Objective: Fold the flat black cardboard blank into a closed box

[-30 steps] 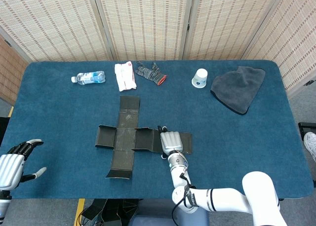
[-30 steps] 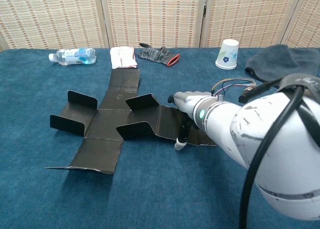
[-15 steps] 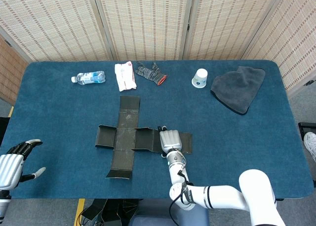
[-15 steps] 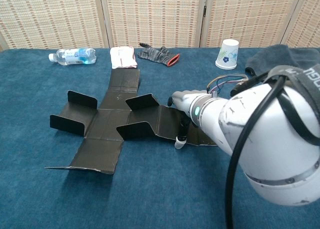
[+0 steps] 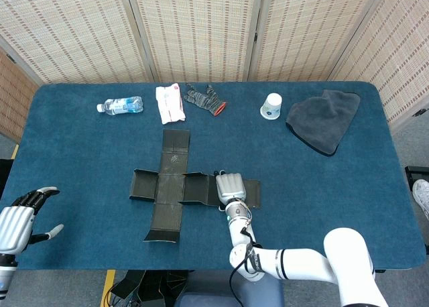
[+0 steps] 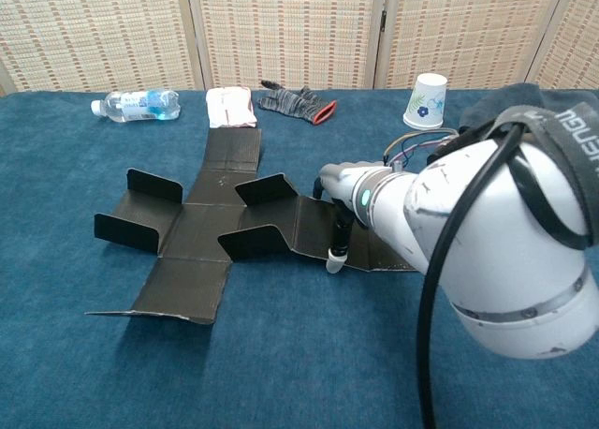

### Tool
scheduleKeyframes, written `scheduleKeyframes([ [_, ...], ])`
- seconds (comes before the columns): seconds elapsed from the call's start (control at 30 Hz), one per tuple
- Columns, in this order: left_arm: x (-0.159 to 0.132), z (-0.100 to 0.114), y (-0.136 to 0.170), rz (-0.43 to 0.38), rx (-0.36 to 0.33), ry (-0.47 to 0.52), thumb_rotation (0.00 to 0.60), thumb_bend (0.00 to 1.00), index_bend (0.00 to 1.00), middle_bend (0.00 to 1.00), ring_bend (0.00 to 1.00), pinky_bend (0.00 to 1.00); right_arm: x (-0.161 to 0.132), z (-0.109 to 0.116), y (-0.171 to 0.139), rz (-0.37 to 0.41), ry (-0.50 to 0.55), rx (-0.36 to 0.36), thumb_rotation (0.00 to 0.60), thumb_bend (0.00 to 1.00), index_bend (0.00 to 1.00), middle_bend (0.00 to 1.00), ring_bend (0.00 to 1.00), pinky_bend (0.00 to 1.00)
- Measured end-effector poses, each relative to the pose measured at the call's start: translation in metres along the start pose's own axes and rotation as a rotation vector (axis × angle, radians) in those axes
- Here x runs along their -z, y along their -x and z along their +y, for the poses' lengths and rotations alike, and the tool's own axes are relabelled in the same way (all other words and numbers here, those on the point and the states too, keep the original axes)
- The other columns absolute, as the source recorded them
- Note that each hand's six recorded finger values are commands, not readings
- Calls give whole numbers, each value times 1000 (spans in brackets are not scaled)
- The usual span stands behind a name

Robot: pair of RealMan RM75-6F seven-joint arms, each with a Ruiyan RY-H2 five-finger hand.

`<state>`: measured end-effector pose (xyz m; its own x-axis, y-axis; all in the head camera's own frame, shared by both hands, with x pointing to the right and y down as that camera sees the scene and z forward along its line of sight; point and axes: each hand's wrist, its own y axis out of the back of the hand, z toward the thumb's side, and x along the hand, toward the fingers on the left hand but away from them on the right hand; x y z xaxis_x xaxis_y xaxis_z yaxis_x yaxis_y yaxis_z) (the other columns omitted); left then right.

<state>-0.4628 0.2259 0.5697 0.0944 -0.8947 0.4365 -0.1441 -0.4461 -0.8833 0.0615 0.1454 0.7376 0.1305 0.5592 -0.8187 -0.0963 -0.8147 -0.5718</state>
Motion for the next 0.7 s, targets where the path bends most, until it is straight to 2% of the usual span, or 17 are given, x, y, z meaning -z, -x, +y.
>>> scheduleKeyframes([
  [0.13, -1, -1, -10, -19, -7, 4, 600, 100, 285, 264, 271, 326, 0, 3, 0, 18, 18, 9, 600, 133, 244, 268, 798, 998],
  [0.33, -7, -5, -32, -74, -21, -5, 600, 100, 360, 350, 351, 342, 3, 7, -1, 57, 15, 13, 600, 140, 253, 278, 799, 998],
  [0.57, -19, -21, -68, -161, 9, -67, 600, 100, 326, 358, 446, 422, 9, 7, -5, 111, -18, 3, 600, 141, 261, 282, 799, 998],
  [0.7, -29, -34, -86, -231, 14, -134, 600, 95, 246, 326, 511, 452, 13, 9, -7, 120, -19, 4, 600, 141, 260, 282, 799, 998],
])
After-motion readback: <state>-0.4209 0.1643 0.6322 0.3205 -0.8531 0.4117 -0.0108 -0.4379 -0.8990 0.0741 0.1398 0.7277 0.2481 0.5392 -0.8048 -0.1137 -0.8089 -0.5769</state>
